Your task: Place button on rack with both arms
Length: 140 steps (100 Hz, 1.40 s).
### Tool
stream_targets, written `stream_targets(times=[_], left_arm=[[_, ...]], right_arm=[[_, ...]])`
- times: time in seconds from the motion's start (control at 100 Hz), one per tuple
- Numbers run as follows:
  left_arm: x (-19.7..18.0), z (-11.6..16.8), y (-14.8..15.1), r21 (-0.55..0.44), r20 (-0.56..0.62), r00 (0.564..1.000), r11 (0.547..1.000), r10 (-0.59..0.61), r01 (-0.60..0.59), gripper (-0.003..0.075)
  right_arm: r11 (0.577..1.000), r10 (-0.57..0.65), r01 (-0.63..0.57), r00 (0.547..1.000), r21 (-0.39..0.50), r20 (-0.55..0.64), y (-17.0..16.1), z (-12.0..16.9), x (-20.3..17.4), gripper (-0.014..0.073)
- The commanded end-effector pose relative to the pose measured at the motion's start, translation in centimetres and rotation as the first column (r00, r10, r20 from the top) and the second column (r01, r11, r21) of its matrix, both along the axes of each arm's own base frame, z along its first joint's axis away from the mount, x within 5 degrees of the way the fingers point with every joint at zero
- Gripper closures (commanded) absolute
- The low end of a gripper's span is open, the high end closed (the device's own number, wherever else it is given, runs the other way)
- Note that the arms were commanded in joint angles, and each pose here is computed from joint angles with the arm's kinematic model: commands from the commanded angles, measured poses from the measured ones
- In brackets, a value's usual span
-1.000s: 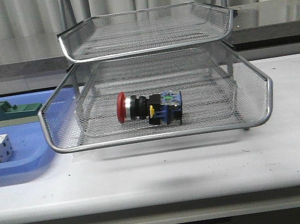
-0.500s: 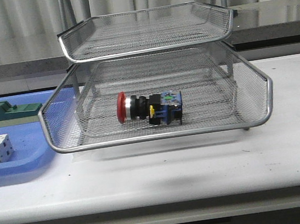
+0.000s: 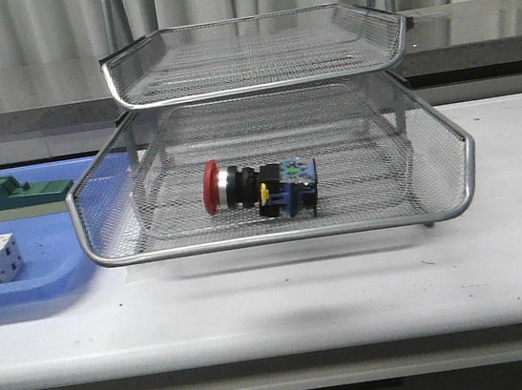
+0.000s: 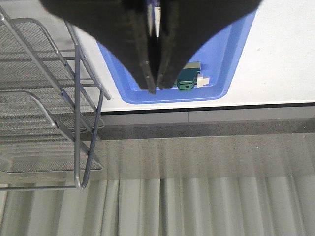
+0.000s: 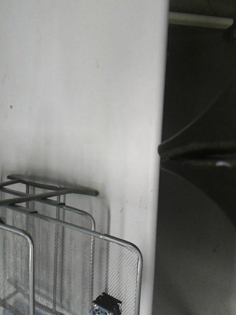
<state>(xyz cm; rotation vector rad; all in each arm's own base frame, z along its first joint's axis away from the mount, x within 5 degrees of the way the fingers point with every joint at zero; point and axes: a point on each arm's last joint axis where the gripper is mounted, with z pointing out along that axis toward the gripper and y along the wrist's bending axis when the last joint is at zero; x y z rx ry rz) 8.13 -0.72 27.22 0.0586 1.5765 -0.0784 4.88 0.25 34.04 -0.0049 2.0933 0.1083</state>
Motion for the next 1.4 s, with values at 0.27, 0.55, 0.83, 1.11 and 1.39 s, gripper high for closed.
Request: stream_targets(times=[0.27,0.55,0.83,1.11,1.39], left_arm=[[0.0,1.5,0.2,-0.028,0.095,0.995,0.999,0.020,-0.017,0.0740],[0.0,1.5,0.2,-0.028,0.095,0.995,0.999,0.020,-0.017,0.0740],[0.0,1.5,0.2,-0.028,0.095,0.995,0.999,0.020,-0.017,0.0740],[0.0,1.5,0.2,-0.028,0.095,0.995,0.999,0.020,-0.017,0.0740],[0.0,1.5,0.2,-0.028,0.095,0.995,0.999,0.020,-0.017,0.0740]], right_arm=[[0.992,0.125,-0.125,0.992,-0.012,0.031,1.6,1.1,4.3,0.0665],[0.902,0.429,-0.432,0.893,0.008,-0.137,5.0,-1.7,10.2,0.0664],[0.712,0.688,-0.702,0.696,0.004,-0.205,8.5,-4.9,13.7,0.0664],[0.554,0.789,-0.830,0.548,-0.065,-0.277,12.4,-8.1,15.1,0.0664],[0.461,0.813,-0.873,0.487,-0.160,-0.319,15.5,-11.3,16.3,0.0664]])
